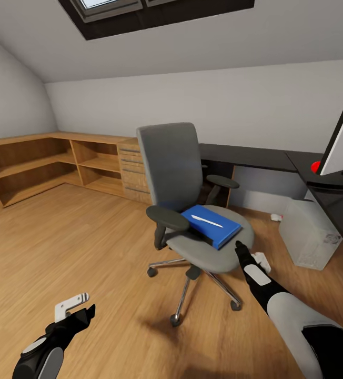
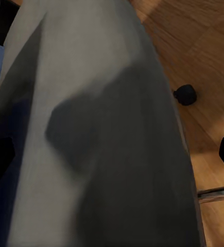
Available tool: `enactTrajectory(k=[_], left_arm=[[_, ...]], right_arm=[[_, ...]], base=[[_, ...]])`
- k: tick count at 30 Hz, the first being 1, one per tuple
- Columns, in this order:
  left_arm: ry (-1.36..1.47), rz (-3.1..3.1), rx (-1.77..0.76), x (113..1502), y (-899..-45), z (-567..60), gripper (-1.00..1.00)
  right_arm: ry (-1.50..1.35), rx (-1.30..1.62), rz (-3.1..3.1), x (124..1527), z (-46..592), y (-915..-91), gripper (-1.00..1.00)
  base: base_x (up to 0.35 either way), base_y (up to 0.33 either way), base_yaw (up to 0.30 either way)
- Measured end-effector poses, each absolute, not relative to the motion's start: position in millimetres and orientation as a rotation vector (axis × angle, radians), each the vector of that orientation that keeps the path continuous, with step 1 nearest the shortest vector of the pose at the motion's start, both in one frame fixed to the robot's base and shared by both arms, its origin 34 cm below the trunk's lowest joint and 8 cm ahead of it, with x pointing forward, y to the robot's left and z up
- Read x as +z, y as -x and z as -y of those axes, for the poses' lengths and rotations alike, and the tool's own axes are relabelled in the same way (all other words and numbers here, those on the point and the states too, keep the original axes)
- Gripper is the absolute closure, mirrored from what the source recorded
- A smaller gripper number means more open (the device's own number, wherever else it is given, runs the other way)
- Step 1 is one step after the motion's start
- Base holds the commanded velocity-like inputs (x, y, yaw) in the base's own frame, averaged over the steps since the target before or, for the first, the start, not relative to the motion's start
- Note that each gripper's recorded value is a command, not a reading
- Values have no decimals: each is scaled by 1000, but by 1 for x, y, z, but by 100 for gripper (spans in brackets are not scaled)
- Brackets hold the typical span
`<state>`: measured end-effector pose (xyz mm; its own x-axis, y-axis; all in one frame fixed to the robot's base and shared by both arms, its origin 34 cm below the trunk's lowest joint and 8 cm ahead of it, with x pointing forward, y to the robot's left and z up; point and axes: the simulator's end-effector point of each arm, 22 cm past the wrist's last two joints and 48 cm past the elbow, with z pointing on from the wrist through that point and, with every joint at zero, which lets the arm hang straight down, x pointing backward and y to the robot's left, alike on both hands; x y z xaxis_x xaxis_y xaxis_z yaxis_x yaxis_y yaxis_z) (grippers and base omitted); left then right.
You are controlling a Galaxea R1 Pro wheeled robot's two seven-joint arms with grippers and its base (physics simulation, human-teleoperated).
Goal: In the bedroom, organize the workspace by keeping the computer under the desk, ensuring the monitor is on the desk, placing the keyboard on the desk next to the monitor, placing the mouse on the desk next to the keyboard, moving the folder from the swivel chair onto the desk next to the mouse, stacking the notebook on top of the folder with the pen on top of the notebook, and positioning the swivel chair next to the desk.
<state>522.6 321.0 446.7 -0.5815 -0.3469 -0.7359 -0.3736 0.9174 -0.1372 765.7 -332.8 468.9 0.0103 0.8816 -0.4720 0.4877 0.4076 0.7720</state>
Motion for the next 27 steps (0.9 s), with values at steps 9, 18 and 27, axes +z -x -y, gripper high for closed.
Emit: enactTrajectory(k=[9, 18, 27], left_arm=[[510, -2239, 43, 447, -523, -321, -100], [509, -2239, 43, 447, -523, -321, -100], [510, -2238, 43, 447, -523, -321, -100]], right_arm=[[-1225, 476, -1629, 471, 335, -766, -100], [-1224, 476, -1629, 471, 335, -766, -100], [-1223, 484, -1620, 475, 334, -769, -100]], base=[[0, 0, 0], [0, 0, 0], [0, 0, 0]])
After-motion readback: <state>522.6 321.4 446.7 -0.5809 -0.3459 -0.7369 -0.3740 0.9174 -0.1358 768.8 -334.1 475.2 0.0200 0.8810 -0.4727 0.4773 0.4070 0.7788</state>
